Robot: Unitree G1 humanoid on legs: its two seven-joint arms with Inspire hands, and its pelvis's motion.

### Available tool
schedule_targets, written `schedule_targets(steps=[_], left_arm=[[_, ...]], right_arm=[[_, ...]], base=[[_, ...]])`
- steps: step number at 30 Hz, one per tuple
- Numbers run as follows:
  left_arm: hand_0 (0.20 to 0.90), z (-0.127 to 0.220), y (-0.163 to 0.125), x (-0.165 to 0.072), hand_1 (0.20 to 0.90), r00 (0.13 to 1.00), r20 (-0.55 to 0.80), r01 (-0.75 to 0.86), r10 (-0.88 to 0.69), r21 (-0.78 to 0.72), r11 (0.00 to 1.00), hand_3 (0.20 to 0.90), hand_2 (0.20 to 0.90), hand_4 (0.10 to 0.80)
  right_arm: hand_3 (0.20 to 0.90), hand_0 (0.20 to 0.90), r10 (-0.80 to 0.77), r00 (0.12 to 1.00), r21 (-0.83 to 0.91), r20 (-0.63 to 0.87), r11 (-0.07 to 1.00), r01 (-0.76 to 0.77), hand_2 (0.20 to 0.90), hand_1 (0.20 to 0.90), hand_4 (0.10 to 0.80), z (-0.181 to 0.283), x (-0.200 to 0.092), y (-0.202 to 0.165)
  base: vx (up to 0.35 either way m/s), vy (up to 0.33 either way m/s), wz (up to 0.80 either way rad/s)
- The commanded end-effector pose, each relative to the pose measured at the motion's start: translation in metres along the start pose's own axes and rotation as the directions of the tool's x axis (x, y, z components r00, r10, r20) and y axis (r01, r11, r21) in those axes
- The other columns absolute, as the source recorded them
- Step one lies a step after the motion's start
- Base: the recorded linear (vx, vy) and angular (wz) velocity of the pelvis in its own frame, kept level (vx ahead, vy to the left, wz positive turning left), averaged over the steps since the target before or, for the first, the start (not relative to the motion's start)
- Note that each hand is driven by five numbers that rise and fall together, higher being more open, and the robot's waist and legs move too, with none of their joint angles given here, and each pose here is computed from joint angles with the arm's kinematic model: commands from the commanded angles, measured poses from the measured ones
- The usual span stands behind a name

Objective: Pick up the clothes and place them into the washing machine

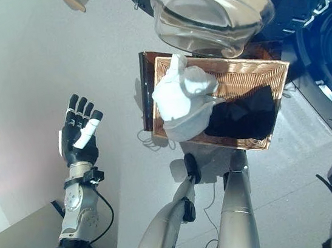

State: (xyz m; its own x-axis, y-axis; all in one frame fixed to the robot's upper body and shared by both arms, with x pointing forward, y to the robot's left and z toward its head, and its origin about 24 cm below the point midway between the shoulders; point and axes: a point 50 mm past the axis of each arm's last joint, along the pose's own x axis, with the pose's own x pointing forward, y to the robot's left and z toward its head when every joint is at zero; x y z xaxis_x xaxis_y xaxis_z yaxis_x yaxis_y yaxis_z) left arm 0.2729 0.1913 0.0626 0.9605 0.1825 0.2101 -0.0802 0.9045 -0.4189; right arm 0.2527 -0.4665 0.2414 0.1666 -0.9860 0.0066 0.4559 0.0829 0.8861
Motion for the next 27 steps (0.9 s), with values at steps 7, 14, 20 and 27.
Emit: schedule_targets(steps=[7, 14, 20, 27], left_arm=[[0.900, 0.040, 0.018, -0.003, 0.900, 0.978, 0.204, -0.036, 0.037, -0.008, 0.999, 0.900, 0.900, 0.800], [0.900, 0.042, 0.023, -0.003, 0.900, 0.980, 0.198, -0.034, 0.034, -0.005, 0.999, 0.900, 0.900, 0.800], [0.900, 0.041, 0.021, 0.002, 0.900, 0.976, 0.210, -0.045, 0.050, -0.027, 0.999, 0.900, 0.900, 0.800], [0.900, 0.041, 0.019, 0.004, 0.900, 0.971, 0.230, -0.058, 0.064, -0.030, 0.998, 0.900, 0.900, 0.800]], right_arm=[[0.900, 0.900, 0.141, 0.982, -0.248, 0.129, 0.963, -0.106, 0.900, 0.900, 0.800, 0.039, 0.016, 0.003], [0.900, 0.900, 0.217, 0.972, -0.589, -0.084, 0.776, -0.225, 0.900, 0.900, 0.800, -0.011, 0.006, -0.016], [0.900, 0.900, 0.237, 0.953, -0.650, -0.187, 0.698, -0.301, 0.900, 0.900, 0.800, -0.059, -0.021, -0.038], [0.900, 0.900, 0.209, 0.941, -0.667, -0.267, 0.664, -0.337, 0.900, 0.900, 0.800, -0.092, -0.047, -0.073]], base=[[-0.013, -0.005, 0.02], [-0.037, -0.014, 0.00], [-0.006, 0.018, 0.07], [0.001, 0.035, 0.01]])
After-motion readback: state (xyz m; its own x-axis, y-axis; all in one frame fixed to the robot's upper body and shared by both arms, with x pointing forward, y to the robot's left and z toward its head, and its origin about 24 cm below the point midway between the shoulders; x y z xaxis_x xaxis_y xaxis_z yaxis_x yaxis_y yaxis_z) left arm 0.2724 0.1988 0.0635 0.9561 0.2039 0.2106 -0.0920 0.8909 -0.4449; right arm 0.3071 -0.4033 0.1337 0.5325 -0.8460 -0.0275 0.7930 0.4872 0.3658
